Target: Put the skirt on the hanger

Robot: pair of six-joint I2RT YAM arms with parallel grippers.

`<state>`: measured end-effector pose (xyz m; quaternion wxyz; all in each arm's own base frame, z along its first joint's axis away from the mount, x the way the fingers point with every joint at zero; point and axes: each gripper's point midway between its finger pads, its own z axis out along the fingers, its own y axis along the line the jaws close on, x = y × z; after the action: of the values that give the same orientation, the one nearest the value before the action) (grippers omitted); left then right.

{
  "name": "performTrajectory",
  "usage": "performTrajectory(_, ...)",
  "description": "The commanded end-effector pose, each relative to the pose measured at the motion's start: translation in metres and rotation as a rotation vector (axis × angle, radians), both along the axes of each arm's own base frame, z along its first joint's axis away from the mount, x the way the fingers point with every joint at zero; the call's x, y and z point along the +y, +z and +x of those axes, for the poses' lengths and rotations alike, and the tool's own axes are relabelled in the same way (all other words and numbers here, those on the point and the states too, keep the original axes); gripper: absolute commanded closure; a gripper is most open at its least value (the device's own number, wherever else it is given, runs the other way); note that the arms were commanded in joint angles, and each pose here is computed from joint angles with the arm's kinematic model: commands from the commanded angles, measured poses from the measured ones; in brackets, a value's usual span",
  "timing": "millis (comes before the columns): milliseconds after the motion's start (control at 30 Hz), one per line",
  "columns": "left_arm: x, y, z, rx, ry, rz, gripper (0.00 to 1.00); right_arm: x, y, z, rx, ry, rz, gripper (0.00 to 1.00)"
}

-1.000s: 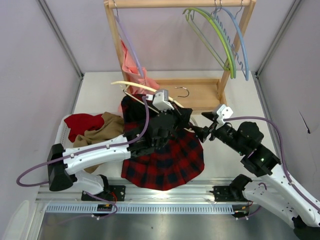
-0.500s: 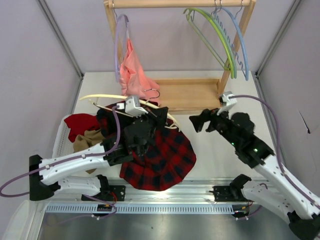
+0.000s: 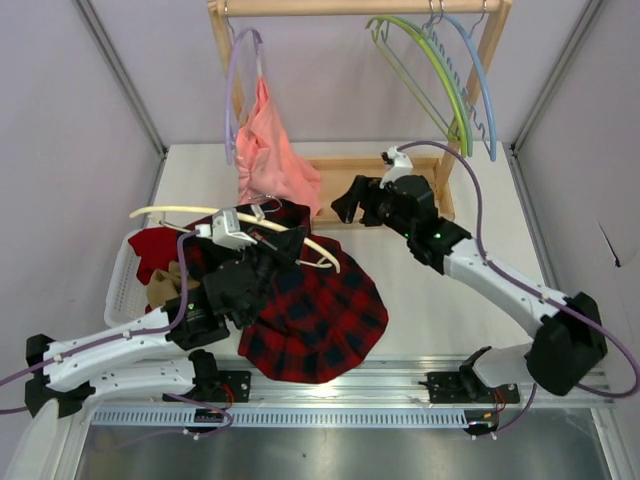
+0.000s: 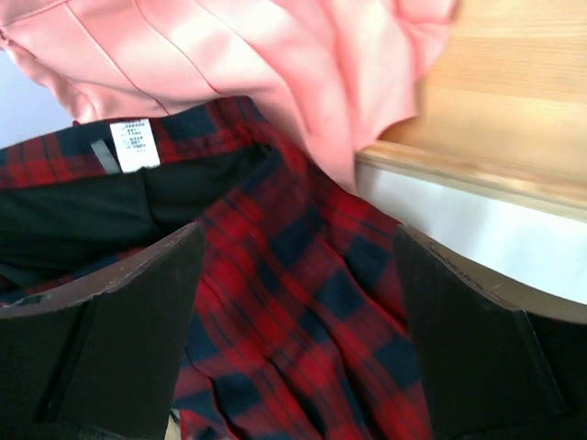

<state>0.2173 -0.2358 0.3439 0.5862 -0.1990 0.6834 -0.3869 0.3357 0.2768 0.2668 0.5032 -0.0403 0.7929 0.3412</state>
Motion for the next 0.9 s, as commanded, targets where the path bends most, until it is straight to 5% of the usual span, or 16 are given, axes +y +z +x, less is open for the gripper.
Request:
performTrajectory(0,0.017,0.008,0.002,-0.027,0.047,0.000,1.00,0.037,0.029,0.011,-0.036,0.074,0.130,0.12)
performTrajectory(500,0.033,0.016,0.002,-0.055,0.091,-0.016,1.00,0.110,-0.034,0.054,0.043,0.121,0.029,0.29)
performTrajectory(700,0.036,0.018,0.004,-0.063,0.100,-0.014,1.00,0.119,-0.057,0.051,0.079,0.184,-0.015,0.51)
performTrajectory(867,0.035,0.017,0.004,-0.065,0.092,-0.010,1.00,0.118,-0.064,0.042,0.082,0.215,-0.011,0.80)
